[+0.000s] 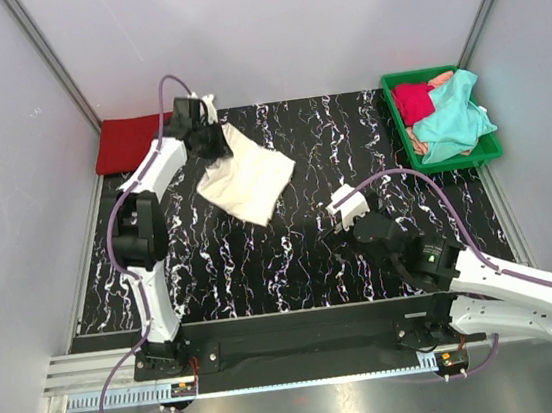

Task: Fold and stack the t-shirts
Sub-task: Neatly place the folded tshirt to the corner

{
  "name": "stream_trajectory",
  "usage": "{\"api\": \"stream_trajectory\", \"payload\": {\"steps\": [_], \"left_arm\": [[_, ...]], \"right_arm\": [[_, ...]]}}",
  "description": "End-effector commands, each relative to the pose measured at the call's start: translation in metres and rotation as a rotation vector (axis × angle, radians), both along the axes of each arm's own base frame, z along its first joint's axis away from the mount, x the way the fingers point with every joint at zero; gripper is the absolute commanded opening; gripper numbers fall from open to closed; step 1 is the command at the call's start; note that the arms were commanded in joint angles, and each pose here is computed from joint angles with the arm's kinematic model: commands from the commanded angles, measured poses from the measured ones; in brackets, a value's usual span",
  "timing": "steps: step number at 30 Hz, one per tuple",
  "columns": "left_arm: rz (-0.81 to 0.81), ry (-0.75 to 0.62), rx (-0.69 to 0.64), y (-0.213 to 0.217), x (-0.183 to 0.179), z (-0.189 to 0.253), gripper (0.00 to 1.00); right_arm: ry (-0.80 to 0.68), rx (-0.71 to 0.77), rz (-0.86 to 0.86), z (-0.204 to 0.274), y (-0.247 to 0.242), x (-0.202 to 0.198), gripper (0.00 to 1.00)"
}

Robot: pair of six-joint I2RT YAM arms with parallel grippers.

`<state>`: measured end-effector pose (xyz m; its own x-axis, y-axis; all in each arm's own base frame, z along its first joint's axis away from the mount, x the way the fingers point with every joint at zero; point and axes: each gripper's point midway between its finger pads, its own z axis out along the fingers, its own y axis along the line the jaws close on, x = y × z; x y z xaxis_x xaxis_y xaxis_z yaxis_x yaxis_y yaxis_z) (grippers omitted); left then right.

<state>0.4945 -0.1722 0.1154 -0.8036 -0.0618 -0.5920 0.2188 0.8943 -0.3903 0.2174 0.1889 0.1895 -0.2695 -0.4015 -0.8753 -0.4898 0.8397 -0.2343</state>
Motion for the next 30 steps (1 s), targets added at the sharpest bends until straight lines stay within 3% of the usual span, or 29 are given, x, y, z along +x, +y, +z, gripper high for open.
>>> {"api": "stream_trajectory", "payload": {"steps": [1, 6, 11, 18, 25, 30], "left_arm": [[0.0, -0.159, 0.217, 0.031, 0.032, 0.05, 0.0], [0.106, -0.242, 0.405, 0.073, 0.056, 0.083, 0.0], [0.177, -0.366, 0.494, 0.107, 0.072, 0.127, 0.0], [0.126, -0.481, 0.627, 0.123, 0.093, 0.165, 0.0], [0.159, -0.546, 0.644, 0.152, 0.108, 0.181, 0.0], [0.152, -0.569, 0.619, 0.15, 0.114, 0.183, 0.0]], "right_arm": [[-0.009, 0.018, -0.01, 0.005, -0.006, -0.002, 1.0], [-0.026, 0.014, 0.011, 0.009, -0.011, -0.005, 1.0], [-0.042, 0.008, 0.034, 0.017, -0.013, -0.007, 1.0], [-0.064, -0.028, 0.03, 0.02, -0.023, -0.008, 1.0], [-0.056, -0.037, 0.021, 0.019, -0.022, -0.006, 1.0], [-0.044, -0.048, 0.006, 0.018, -0.018, -0.002, 1.0]]}}
